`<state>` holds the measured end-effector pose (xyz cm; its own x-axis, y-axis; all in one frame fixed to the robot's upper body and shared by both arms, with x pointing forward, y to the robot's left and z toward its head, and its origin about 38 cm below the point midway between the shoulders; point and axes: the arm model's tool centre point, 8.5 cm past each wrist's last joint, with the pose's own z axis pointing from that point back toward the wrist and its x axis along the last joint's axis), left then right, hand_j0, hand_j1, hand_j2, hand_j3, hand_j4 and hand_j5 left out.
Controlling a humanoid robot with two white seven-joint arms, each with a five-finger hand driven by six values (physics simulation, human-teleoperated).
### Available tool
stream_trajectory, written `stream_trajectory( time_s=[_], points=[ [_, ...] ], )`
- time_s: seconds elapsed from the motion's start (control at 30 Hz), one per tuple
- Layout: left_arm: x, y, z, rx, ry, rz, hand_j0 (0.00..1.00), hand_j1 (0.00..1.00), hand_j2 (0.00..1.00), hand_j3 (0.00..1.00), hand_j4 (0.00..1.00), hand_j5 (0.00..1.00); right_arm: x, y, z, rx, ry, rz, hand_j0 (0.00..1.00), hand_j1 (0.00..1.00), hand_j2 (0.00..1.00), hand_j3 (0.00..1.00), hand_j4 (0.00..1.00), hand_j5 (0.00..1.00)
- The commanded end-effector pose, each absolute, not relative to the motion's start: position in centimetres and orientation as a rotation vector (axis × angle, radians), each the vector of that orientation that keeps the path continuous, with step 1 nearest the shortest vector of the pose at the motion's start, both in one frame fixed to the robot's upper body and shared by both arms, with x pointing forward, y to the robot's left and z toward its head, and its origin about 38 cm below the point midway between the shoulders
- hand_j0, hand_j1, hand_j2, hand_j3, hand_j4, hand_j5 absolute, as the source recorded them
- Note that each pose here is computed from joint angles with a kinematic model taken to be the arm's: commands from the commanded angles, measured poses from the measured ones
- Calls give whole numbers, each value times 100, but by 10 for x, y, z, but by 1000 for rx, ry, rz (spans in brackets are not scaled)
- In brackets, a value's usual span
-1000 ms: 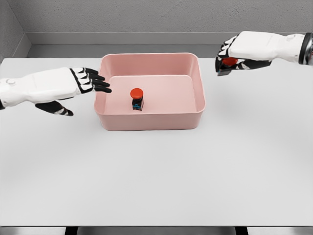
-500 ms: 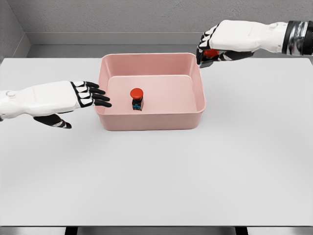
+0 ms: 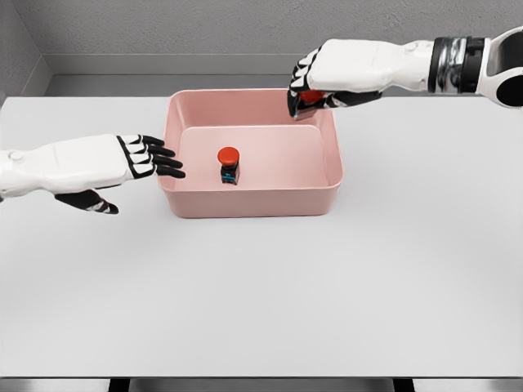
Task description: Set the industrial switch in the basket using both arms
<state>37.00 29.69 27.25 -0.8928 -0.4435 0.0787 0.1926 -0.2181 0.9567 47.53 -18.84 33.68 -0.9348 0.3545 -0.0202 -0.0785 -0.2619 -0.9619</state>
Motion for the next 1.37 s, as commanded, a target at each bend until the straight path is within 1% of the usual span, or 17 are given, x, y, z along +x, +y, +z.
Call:
stream_trajectory(
  time_s=[0.0,0.17,0.23,0.27,0.33,0.37,0.4,0.43,0.5,0.57,0.7,0.73,0.8,0.9,0.97,1.23,1.33],
  points=[
    [370,297,273,296,-1648,-2148,100,100,100,100,100,100,474,-176,336,-306,-1734,2280,51,51,51,51,51,51],
    [370,299,273,298,-1642,-2148,100,100,100,100,100,100,473,-167,332,-283,-1739,2288,51,51,51,51,51,51],
    [370,299,273,299,-1641,-2148,100,100,100,100,100,100,475,-170,331,-289,-1731,2282,56,56,56,56,56,56],
    [370,299,273,298,-1643,-2147,100,100,100,100,100,100,477,-172,330,-296,-1722,2278,60,60,60,60,60,60],
    [370,299,273,299,-1644,-2147,100,100,100,100,100,100,486,-180,327,-312,-1701,2248,83,83,83,83,83,83],
    [370,299,273,299,-1644,-2147,100,100,100,100,100,100,486,-181,326,-314,-1699,2245,91,91,91,91,91,91],
    [370,299,274,298,-1645,-2146,100,100,100,100,100,100,487,-182,326,-315,-1697,2241,97,97,97,97,97,97],
    [370,300,274,300,-1643,-2146,100,100,100,100,100,100,487,-181,325,-311,-1698,2242,100,100,100,100,100,100],
    [370,300,274,301,-1644,-2145,100,100,100,100,100,100,487,-180,325,-311,-1706,2237,100,100,100,100,100,100],
    [370,300,275,303,-1645,-2145,100,100,100,100,100,100,486,-170,323,-288,-1718,2247,100,100,100,100,100,100],
    [370,300,274,301,-1644,-2145,100,100,100,100,100,100,493,-185,321,-317,-1689,2217,100,100,100,100,100,100],
    [370,300,274,304,-1644,-2146,100,100,100,100,100,100,494,-191,320,-326,-1678,2207,100,100,100,100,100,100],
    [370,300,275,304,-1644,-2146,100,100,100,100,100,100,493,-221,315,-357,-1634,2169,100,100,100,100,100,100],
    [370,301,276,310,-1643,-2146,100,100,100,100,100,100,491,-254,309,-396,-1598,2118,100,100,100,100,100,100],
    [370,308,280,334,-1625,-2148,100,100,100,100,100,100,488,-278,306,-431,-1583,2075,100,100,100,100,100,100],
    [370,308,279,330,-1626,-2144,100,100,100,100,100,100,475,-334,289,-476,-1498,1984,100,100,100,100,100,100],
    [370,308,279,331,-1623,-2146,100,100,100,100,100,100,474,-337,285,-470,-1486,1980,100,100,100,100,100,100]
  ],
)
